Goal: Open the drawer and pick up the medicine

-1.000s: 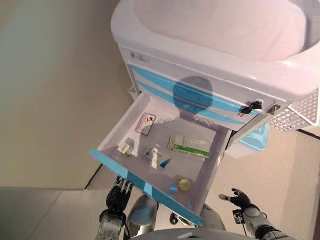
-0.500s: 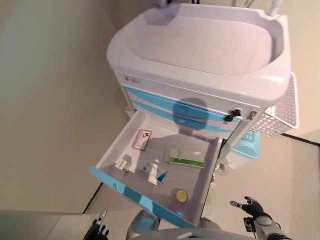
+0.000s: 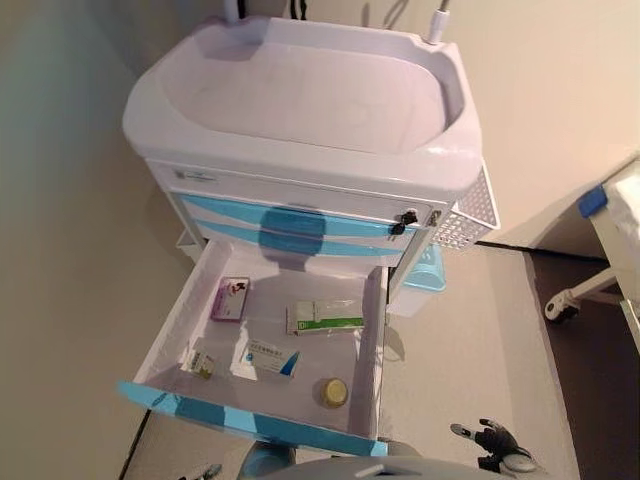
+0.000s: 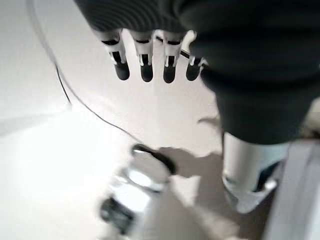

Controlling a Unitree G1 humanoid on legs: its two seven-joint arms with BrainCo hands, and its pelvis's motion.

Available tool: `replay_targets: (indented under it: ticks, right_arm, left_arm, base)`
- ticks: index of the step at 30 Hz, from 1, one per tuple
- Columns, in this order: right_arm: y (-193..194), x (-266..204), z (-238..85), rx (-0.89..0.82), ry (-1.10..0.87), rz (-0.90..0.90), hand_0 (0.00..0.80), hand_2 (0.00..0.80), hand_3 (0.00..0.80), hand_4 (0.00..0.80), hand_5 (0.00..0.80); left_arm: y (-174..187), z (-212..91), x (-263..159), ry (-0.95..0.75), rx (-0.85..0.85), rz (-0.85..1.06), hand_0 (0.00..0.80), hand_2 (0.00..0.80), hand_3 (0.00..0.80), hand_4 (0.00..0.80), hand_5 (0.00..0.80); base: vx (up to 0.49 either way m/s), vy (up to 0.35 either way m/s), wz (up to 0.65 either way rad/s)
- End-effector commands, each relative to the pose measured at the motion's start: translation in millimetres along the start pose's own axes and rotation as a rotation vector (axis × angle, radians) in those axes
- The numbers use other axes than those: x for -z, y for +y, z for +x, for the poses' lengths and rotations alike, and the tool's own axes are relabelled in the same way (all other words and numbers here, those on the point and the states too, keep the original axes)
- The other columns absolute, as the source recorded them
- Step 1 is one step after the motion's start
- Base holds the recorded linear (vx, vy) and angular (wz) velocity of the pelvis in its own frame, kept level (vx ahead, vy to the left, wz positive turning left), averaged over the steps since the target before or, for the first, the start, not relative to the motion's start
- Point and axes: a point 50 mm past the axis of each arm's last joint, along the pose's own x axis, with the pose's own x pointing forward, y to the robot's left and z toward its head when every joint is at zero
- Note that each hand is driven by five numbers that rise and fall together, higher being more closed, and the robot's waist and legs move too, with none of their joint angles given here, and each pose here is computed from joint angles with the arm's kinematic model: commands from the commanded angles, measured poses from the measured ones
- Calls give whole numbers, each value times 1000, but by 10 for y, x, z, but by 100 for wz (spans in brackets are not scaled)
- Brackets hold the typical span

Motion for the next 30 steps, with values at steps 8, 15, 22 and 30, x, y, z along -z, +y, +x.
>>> replay_targets:
  ticks: [8,15,22,30]
  right_arm:
    - [-333,-1036,-270,8,-575,-11,0,0,0,0,0]
    - [-375,-1844,-1157,-189,-1135,-62,0,0,0,0,0]
    - [-30,-2220,-1862,-493,-1445,-176,0,0,0,0,0]
    - [431,-2435,-2262,-744,-1585,-341,0,0,0,0,0]
  left_arm:
    - [-42,-22,96,-9,1,400,0,0,0,0,0]
    - [45,-24,148,24,-17,446,0,0,0,0,0]
    - [140,-47,279,86,-32,450,0,0,0,0,0]
    - [134,-43,267,89,-27,496,0,0,0,0,0]
  base:
    - [8,79,-27]
    - [-41,33,-19]
    - [-1,-5,-7]
    - [21,-27,16]
